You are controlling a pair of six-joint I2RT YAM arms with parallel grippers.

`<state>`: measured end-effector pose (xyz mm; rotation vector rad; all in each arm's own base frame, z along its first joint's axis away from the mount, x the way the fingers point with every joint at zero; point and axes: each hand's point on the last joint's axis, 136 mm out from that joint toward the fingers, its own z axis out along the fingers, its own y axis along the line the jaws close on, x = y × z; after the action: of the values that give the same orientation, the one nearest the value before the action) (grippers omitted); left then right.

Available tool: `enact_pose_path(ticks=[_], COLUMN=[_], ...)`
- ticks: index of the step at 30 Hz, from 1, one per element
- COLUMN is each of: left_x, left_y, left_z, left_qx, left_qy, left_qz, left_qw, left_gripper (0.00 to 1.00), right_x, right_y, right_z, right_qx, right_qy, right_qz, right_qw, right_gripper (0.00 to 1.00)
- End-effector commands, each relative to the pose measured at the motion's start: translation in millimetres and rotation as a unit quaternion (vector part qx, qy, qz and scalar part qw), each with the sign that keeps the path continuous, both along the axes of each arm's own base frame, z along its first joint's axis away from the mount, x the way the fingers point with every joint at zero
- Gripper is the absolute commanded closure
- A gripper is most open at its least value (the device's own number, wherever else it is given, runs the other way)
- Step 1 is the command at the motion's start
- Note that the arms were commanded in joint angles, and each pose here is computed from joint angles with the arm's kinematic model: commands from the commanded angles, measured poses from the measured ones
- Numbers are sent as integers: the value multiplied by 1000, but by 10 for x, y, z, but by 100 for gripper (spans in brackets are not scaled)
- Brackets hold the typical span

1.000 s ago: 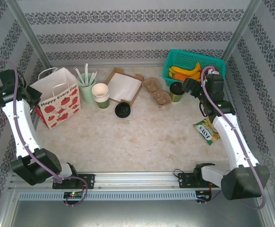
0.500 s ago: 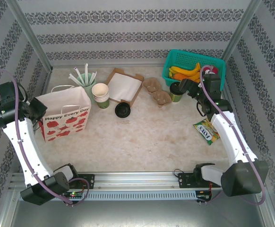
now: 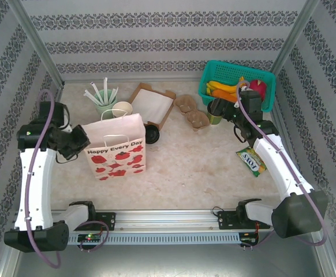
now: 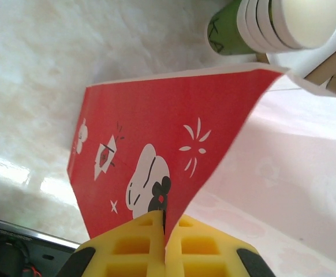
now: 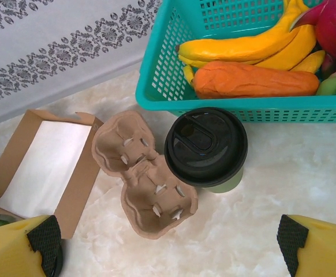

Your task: Pack the takeout coffee

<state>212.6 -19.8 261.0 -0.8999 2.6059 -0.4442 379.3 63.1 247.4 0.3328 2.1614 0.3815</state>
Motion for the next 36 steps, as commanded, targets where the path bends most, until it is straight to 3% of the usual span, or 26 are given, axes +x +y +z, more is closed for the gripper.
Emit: enact_pose_path(ticks=[1,10,18,23,26,28,30,36], left_x=[83,404,556,535,511,510,523,647], left_y=[-91,-706,-1145,-1255,-1195,-1090,-990,-880], left_z=[-3,-208,-271,-190,11,166,300,438], left_qx=[-3,-11,-5,-12,11,32,52,75], left_qy=[-17,-41,-48,-60,-99,-132,-166,-220], left_qz=[42,7,-71,-127,-159,-157,-151,-130], left_qw=[999,999,996,990,982,978,973,964], left_gripper=[100,91,72,52,30,12,0,0], right_x=[10,86,327,454,503,538,596,712], right_y=[37,360,637,853,1158,1274,1333,1292], right_z=[111,-6,-353,-589,-644,-682,-746,-1189], right_qx=[-4,27,97,122,108,92,85,54], right_qy=[-17,-11,44,96,123,130,133,164], right_qz=[3,35,5,0,52,54,34,-48], right_qw=[1000,999,994,988,985,986,987,984], right_gripper=[2,2,2,2,2,2,2,2])
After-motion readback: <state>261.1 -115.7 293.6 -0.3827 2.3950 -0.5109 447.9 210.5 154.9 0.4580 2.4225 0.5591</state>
